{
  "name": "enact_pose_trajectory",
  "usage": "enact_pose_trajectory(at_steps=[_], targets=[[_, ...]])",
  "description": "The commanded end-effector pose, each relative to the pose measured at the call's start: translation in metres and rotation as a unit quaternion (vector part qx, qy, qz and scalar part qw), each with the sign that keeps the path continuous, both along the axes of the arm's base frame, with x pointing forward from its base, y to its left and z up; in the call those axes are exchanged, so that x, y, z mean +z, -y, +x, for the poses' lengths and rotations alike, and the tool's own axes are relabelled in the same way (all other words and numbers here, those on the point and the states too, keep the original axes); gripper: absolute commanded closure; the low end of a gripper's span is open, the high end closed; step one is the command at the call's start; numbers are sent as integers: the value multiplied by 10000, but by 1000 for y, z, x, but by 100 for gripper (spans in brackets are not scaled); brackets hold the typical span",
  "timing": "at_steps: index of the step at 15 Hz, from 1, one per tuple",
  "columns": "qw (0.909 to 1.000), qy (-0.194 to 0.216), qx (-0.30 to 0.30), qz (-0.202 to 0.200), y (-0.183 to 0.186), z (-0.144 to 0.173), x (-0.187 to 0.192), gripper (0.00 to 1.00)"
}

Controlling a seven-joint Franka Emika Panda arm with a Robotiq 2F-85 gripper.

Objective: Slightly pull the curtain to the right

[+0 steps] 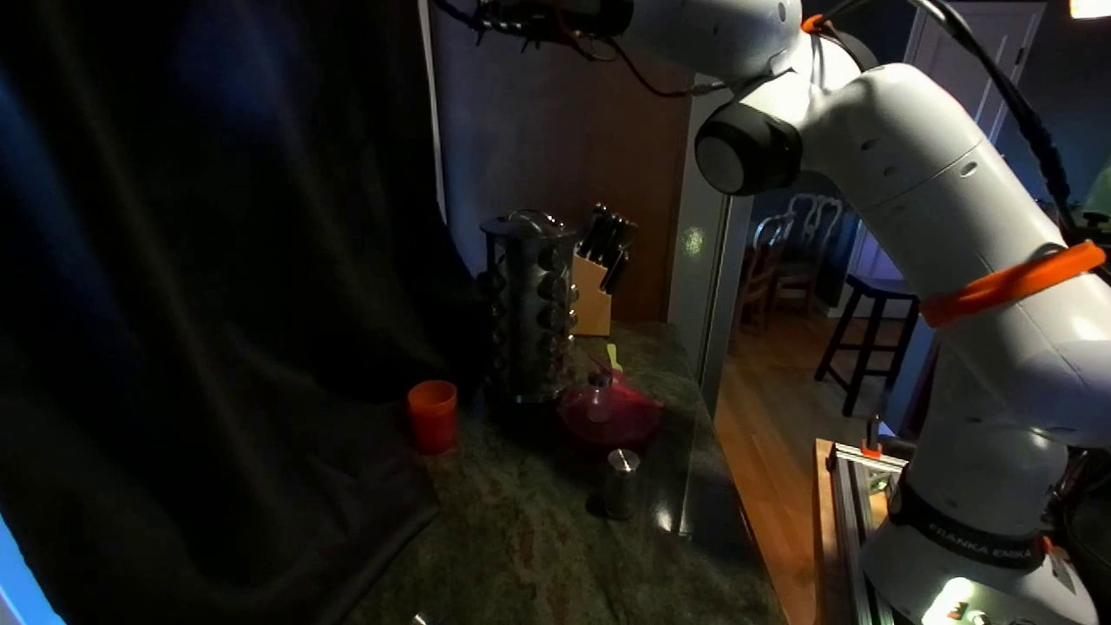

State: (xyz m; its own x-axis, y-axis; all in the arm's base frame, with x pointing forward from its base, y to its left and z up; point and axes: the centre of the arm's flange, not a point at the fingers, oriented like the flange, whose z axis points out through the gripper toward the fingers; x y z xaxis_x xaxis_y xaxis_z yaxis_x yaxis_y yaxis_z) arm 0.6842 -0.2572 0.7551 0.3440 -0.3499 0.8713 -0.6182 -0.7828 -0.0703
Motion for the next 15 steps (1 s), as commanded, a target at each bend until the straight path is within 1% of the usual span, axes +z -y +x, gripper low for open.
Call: enact_pose_trajectory(at_steps=[1,4,6,8,10,11,12,13,15], targets=[[9953,-656,504,505,-54,-45,-1,0],[9858,-1059,954,887,-91,-64,12,0],[9771,-1336,1236,1099,-111,-79,23,0],[9658,-1697,1464,1306,-125,-102,33,0],[9527,-2052,1676,1488,-125,-117,47,0],[9668,-1746,1407,1225,-124,-72,61,0],[9625,-1858,1492,1300,-125,-83,67,0],[9603,-1895,1549,1337,-124,-90,70,0],[9587,-1909,1595,1380,-121,-93,71,0]])
